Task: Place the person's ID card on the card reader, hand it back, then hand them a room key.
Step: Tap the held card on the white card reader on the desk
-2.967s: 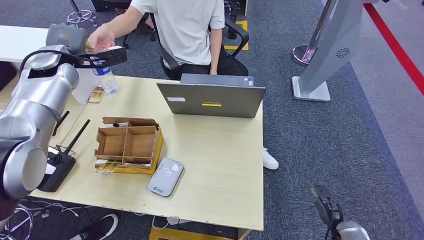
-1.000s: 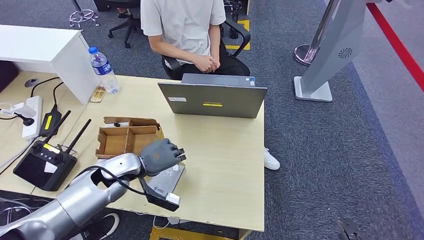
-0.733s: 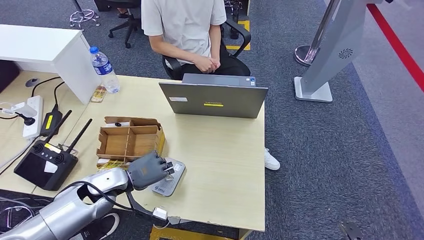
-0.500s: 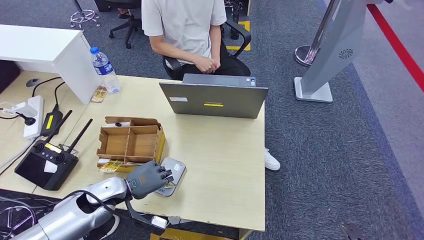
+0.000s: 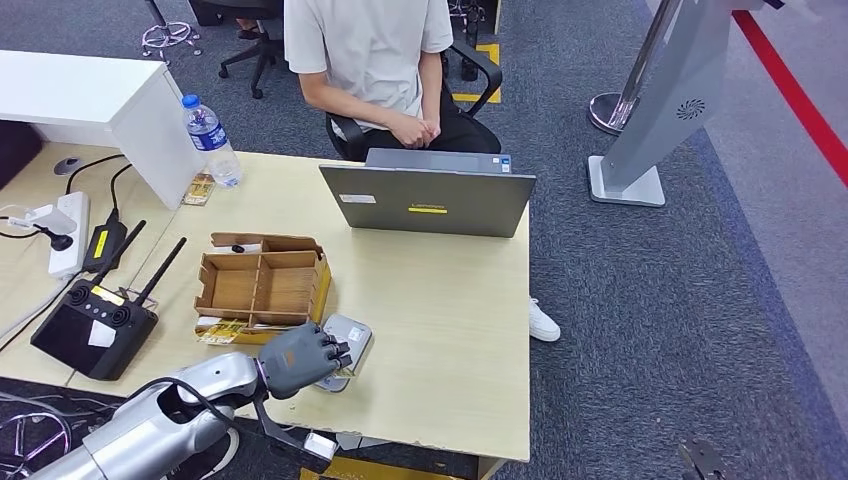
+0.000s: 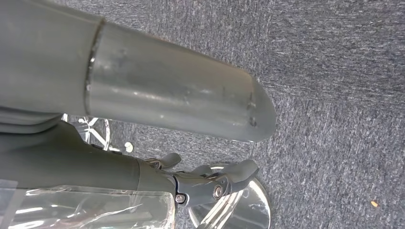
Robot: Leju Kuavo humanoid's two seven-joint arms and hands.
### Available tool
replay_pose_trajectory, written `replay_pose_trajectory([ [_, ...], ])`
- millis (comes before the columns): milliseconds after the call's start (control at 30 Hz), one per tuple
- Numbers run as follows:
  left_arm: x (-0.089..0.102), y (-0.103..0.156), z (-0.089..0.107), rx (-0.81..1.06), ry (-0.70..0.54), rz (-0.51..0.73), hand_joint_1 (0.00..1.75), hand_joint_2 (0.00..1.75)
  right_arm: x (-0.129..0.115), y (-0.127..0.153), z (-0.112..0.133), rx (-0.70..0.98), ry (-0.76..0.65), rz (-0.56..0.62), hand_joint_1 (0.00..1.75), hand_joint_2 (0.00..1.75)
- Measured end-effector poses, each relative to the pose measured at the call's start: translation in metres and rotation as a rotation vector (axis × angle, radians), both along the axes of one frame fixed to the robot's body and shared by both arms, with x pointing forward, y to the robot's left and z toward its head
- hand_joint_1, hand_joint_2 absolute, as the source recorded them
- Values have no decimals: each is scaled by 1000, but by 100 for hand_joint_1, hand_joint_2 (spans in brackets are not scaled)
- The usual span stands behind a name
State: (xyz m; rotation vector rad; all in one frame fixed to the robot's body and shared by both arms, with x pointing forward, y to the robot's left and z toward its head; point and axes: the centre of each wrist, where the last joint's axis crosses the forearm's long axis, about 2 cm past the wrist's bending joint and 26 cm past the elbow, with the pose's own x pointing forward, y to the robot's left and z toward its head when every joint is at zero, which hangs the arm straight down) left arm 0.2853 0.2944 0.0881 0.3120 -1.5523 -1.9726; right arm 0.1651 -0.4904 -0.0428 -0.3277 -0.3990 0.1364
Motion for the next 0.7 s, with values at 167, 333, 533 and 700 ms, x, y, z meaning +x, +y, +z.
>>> replay_pose_trajectory([
  [167, 4, -5, 5, -68, -80, 35, 175, 175, -1, 0, 0, 0, -5, -1, 0, 0],
  [333, 43, -21, 59, -271, -338, 224, 175, 175, -3, 0, -1, -6, -10, 4, 0, 0],
  [533, 122, 7, 160, -367, -638, 525, 175, 175, 11, 6, 2, -20, 19, 29, 0, 0],
  [700, 163, 35, 197, -386, -662, 680, 175, 175, 29, 13, 7, -21, 17, 58, 0, 0],
])
